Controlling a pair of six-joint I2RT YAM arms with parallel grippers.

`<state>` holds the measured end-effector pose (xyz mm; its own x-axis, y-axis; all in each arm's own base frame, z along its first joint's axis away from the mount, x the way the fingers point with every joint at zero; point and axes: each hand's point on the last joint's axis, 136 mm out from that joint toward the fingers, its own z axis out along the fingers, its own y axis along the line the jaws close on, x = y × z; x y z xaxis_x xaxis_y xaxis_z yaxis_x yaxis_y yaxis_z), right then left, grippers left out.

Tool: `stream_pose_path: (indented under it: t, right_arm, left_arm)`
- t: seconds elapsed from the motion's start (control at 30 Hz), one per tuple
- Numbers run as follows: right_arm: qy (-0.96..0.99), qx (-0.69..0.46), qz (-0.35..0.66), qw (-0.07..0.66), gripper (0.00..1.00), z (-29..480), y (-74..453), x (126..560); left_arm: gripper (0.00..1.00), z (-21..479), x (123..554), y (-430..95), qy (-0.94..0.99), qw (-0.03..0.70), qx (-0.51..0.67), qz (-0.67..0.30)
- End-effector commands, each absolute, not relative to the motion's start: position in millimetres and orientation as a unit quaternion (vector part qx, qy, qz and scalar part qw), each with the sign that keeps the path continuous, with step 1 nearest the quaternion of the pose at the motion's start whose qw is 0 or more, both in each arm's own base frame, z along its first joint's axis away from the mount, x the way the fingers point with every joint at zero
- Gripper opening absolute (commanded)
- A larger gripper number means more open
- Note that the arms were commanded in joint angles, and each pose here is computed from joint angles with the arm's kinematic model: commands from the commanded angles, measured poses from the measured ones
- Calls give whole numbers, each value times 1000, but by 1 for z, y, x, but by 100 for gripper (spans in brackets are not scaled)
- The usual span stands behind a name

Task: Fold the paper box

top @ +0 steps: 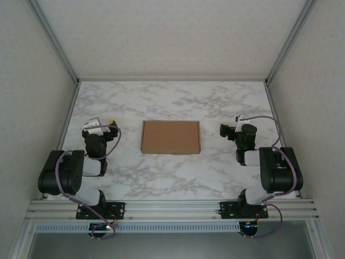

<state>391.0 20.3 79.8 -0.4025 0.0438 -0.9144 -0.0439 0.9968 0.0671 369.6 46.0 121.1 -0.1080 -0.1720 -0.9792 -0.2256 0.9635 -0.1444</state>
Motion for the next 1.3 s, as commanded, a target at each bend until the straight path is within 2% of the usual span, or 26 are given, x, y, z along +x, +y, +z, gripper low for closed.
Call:
stream_pose_path:
  t: [0.0,0.3,0.57,1.27]
  right_arm:
    - [836,-13,41,547,99,82,23,393]
    - [835,-13,39,548,99,82,23,393]
    - [835,-13,39,548,99,82,23,393]
    - [835,-12,43,548,99,83,22,393]
  left_arm:
    - [100,129,373,44,733,668,-127,16]
    - [100,133,366,40,725,676,-126,37]
    - [100,130,374,40,734,669,-116,3]
    - [100,130,373,44,733,669,-124,9]
